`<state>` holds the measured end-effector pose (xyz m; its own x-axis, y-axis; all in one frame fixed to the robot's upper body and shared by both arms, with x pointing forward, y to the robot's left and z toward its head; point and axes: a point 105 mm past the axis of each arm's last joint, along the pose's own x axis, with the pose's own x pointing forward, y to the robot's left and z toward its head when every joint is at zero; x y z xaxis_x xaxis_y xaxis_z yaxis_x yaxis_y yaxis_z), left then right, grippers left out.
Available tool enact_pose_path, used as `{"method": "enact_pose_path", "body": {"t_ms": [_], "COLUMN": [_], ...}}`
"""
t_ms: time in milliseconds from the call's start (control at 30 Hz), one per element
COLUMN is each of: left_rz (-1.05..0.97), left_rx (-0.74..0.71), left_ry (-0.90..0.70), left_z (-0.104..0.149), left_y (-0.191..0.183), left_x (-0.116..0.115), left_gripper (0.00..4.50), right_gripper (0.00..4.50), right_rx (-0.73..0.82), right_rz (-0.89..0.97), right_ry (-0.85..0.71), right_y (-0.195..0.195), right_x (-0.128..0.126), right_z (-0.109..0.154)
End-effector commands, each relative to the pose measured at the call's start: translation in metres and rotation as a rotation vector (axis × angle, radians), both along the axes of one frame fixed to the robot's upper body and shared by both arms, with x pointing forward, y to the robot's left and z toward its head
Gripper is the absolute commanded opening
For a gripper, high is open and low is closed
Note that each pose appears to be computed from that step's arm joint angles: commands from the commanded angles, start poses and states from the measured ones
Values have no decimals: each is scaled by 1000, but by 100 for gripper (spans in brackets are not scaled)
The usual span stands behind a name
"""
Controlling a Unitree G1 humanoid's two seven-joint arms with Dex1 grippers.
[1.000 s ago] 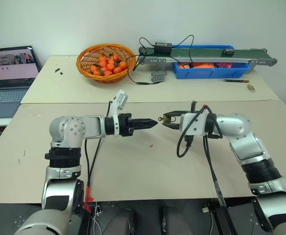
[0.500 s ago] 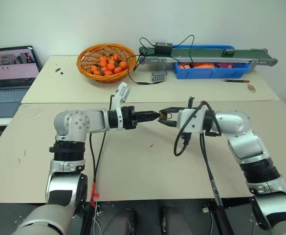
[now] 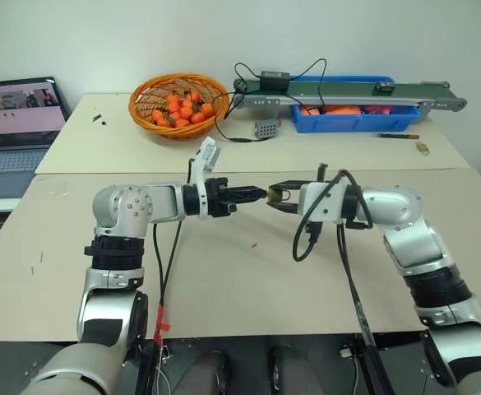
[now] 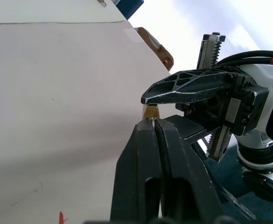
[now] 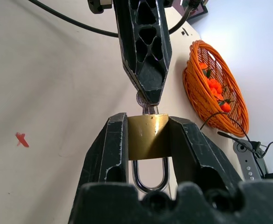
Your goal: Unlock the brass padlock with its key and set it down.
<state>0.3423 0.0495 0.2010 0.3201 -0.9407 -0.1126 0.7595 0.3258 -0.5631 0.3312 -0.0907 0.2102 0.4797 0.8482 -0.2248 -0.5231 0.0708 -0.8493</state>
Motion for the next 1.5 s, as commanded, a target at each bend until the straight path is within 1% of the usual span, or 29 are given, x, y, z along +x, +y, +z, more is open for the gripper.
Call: {"method": "enact_pose_path", "body": {"t_ms": [33,300,400,500,633,733,867,967,1033,1133,1167,1233,1300,1333,1400,1500], "left_rz": [-1,9,13,-16,-82,-104,-165,-204,-226,-241,-237,-209,-145,-124,-74,-34], "left_rx": [-5,-10,-9,8,80,143,247,268,279,289,295,286,260,246,196,134], "left_ry": [-43,-67,-100,-153,-278,-379,-563,-694,-744,-772,-764,-693,-538,-496,-348,-259], "left_z": [10,13,15,16,11,5,-5,-7,-9,-11,-13,-17,-21,-21,-20,-13], "left_y": [0,1,1,-2,-8,-9,-9,-8,-8,-7,-6,-3,1,2,5,7], "left_x": [1,3,4,0,-10,-12,-17,-22,-24,-24,-23,-19,-11,-9,-5,-4], "left_gripper": [6,6,6,6,6,6,6,6,6,6,6,6,6,6,6,6], "right_gripper": [90,90,90,90,90,90,90,90,90,90,90,90,90,90,90,90], "right_rx": [23,30,32,36,44,52,56,58,61,64,65,67,65,64,61,56], "right_rz": [1,-2,-2,-1,5,9,11,10,9,8,8,9,8,7,2,-7], "right_ry": [-61,-69,-69,-68,-64,-63,-60,-57,-55,-53,-52,-51,-50,-49,-48,-48], "right_y": [-3,-3,-3,-2,0,2,2,2,2,2,2,3,2,2,1,-2], "right_x": [0,1,0,0,-1,-2,-3,-3,-3,-2,-2,-3,-3,-3,-2,-1], "right_z": [19,23,24,25,27,30,32,33,33,33,33,33,33,33,33,33]}}
